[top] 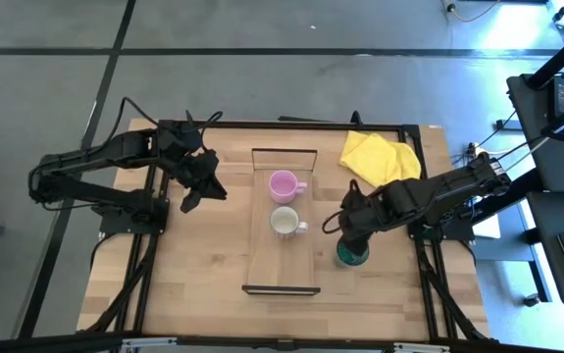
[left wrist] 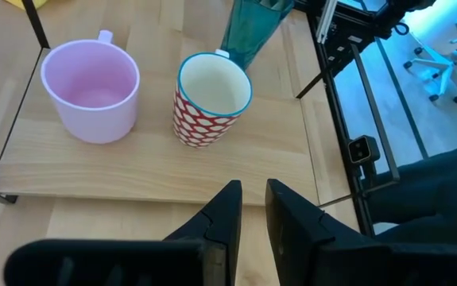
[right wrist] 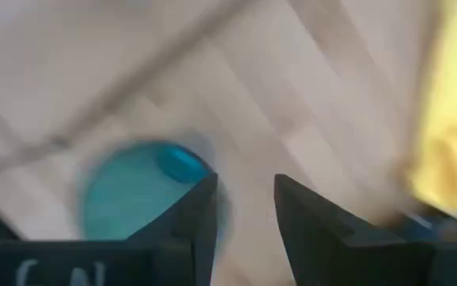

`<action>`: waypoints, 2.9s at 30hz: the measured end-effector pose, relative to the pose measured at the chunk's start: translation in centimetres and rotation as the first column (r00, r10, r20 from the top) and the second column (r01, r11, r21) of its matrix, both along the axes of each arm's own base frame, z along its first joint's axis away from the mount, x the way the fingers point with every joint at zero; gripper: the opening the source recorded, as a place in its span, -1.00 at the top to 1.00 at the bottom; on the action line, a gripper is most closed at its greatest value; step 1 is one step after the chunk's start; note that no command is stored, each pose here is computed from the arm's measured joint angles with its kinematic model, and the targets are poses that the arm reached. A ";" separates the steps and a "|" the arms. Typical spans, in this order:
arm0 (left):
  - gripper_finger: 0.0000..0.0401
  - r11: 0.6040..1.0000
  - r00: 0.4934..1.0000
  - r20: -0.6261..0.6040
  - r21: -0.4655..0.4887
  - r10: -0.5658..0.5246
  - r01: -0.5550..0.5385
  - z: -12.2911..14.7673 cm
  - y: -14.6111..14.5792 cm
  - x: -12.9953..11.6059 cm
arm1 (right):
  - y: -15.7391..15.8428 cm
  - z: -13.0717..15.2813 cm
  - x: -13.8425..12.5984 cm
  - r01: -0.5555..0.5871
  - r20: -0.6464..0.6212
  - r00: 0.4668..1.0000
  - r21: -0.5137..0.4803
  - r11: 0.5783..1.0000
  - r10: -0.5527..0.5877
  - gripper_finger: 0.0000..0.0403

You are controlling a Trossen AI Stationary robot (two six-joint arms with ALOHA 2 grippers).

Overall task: Stack small to large cups/mugs on shelf
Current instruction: Put the blue cup on the shelf

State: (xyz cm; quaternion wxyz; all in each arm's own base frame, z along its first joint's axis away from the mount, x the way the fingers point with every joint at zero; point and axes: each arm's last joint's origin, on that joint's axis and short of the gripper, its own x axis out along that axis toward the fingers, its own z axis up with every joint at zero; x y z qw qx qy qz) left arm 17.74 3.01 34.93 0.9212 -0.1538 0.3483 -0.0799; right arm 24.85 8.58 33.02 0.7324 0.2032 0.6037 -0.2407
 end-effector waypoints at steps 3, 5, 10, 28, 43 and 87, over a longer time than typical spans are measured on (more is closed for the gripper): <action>0.73 1.000 1.000 -0.001 -0.002 0.003 -0.003 0.0 0.0 0.0 | -0.2 -0.3 -0.7 -0.020 -0.093 0.995 0.009 1.000 0.021 0.38; 0.73 1.000 1.000 -0.002 -0.001 0.005 -0.005 0.0 0.0 0.0 | -0.2 -0.8 -0.7 -0.019 -0.119 0.993 0.060 0.998 0.026 0.38; 0.73 1.000 1.000 -0.002 0.000 0.006 -0.006 0.0 0.0 0.0 | -0.2 -2.5 0.0 -0.026 -0.112 0.993 0.155 0.988 0.044 0.38; 0.73 1.000 1.000 -0.003 0.002 0.008 -0.008 0.0 0.0 0.0 | -0.3 -4.6 0.4 -0.046 -0.088 0.994 0.130 0.990 0.057 0.38; 0.73 0.999 0.999 -0.013 0.010 0.033 -0.033 -0.1 0.1 0.0 | -0.1 -7.1 0.5 -0.078 -0.093 0.991 0.201 0.976 0.099 0.75; 0.73 0.996 0.997 -0.018 0.049 0.076 -0.075 -0.1 0.2 0.0 | 0.5 0.0 15.1 -0.320 0.028 0.946 0.242 0.916 0.323 0.92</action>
